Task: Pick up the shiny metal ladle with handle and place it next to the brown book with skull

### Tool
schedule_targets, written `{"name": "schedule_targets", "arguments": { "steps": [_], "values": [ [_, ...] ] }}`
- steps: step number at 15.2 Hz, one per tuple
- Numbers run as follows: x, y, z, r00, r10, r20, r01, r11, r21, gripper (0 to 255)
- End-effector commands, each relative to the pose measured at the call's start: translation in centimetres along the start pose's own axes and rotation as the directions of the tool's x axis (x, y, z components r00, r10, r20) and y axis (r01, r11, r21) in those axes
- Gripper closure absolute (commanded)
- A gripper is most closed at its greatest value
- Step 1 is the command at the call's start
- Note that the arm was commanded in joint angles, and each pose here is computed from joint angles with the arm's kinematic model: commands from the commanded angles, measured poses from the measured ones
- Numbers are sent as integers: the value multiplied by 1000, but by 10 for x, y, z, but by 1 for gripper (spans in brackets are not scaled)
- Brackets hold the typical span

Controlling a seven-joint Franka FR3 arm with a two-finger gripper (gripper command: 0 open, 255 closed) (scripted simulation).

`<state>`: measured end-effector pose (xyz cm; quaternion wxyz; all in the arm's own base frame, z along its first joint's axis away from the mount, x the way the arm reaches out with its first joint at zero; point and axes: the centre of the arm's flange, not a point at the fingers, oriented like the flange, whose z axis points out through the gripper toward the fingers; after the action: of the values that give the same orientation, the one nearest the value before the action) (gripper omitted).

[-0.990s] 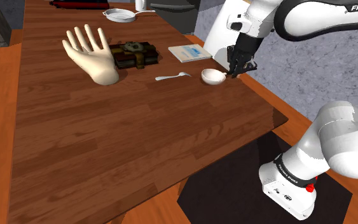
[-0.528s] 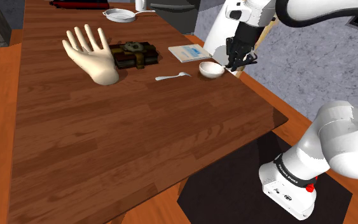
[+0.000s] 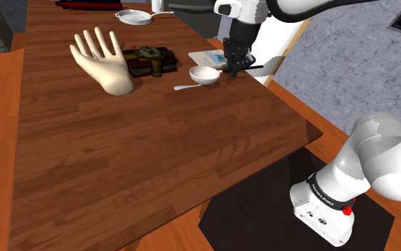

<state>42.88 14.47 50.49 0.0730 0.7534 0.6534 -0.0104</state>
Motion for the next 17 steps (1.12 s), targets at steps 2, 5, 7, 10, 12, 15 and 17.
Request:
{"name": "schedule_targets", "arguments": {
  "steps": [2, 5, 7, 10, 12, 15, 17],
  "values": [
    [35, 19, -1, 1000, 1, 0, -1, 1000, 0, 255],
    [71, 36, -4, 1000, 1, 0, -1, 1000, 0, 255],
    [94, 48, -5, 1000, 1, 0, -1, 1000, 0, 255],
    [130, 65, -8, 1000, 1, 0, -1, 1000, 0, 255],
    [153, 77, -9, 1000, 1, 0, -1, 1000, 0, 255],
    [189, 95, -12, 1000, 1, 0, -1, 1000, 0, 255],
    [212, 106, -13, 1000, 1, 0, -1, 1000, 0, 255]
  ]
}}
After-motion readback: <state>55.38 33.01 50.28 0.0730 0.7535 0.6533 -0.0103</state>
